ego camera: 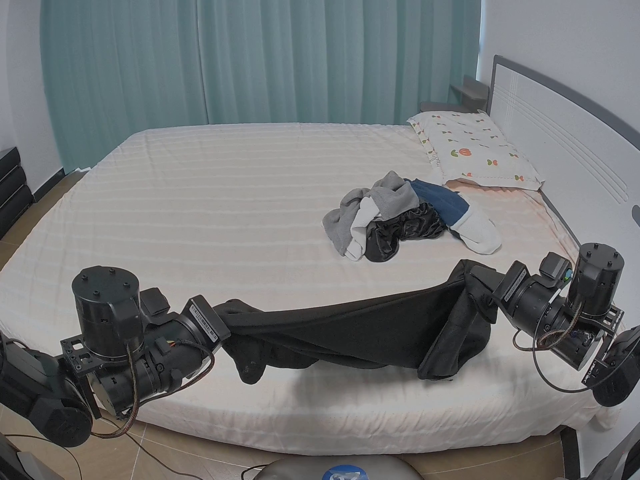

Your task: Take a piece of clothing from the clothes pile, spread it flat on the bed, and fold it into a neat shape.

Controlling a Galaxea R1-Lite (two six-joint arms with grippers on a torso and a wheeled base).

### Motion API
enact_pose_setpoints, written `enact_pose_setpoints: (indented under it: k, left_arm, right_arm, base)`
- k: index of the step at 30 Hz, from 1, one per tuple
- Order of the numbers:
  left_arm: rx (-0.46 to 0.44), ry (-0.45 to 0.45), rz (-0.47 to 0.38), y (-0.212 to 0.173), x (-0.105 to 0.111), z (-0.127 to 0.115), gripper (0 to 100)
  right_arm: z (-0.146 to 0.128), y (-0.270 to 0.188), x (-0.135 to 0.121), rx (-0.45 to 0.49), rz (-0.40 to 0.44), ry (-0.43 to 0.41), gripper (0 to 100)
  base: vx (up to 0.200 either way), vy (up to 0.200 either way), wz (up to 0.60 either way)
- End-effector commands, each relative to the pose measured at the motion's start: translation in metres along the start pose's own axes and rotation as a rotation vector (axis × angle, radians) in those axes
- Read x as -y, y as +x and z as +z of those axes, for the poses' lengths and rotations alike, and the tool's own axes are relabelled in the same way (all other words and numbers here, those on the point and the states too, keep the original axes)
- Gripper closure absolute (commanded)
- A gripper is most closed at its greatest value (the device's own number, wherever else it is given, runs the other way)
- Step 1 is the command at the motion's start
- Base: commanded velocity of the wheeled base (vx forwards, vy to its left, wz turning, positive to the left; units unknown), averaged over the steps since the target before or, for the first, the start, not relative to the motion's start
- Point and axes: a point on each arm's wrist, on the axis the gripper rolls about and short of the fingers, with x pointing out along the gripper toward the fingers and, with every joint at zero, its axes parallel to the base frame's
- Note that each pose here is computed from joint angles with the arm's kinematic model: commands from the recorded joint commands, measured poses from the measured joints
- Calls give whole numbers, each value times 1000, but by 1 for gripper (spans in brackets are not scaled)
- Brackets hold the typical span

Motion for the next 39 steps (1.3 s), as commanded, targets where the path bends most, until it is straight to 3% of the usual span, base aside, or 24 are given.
enact_pose_setpoints:
  k: [1,17,39]
  left_arm:
    - [2,-1,-1,0,0,1,100]
    - [24,20,-13,-5,3,3,100]
    - [51,57,17,-4,1,3,100]
  right_arm:
    - [-1,3,2,10,-8,-1,100]
    - [0,10,2,113,21,-2,100]
    - [1,11,2,118,27,4,100]
  base:
    - [0,200,0]
    - [0,200,0]
    - [0,200,0]
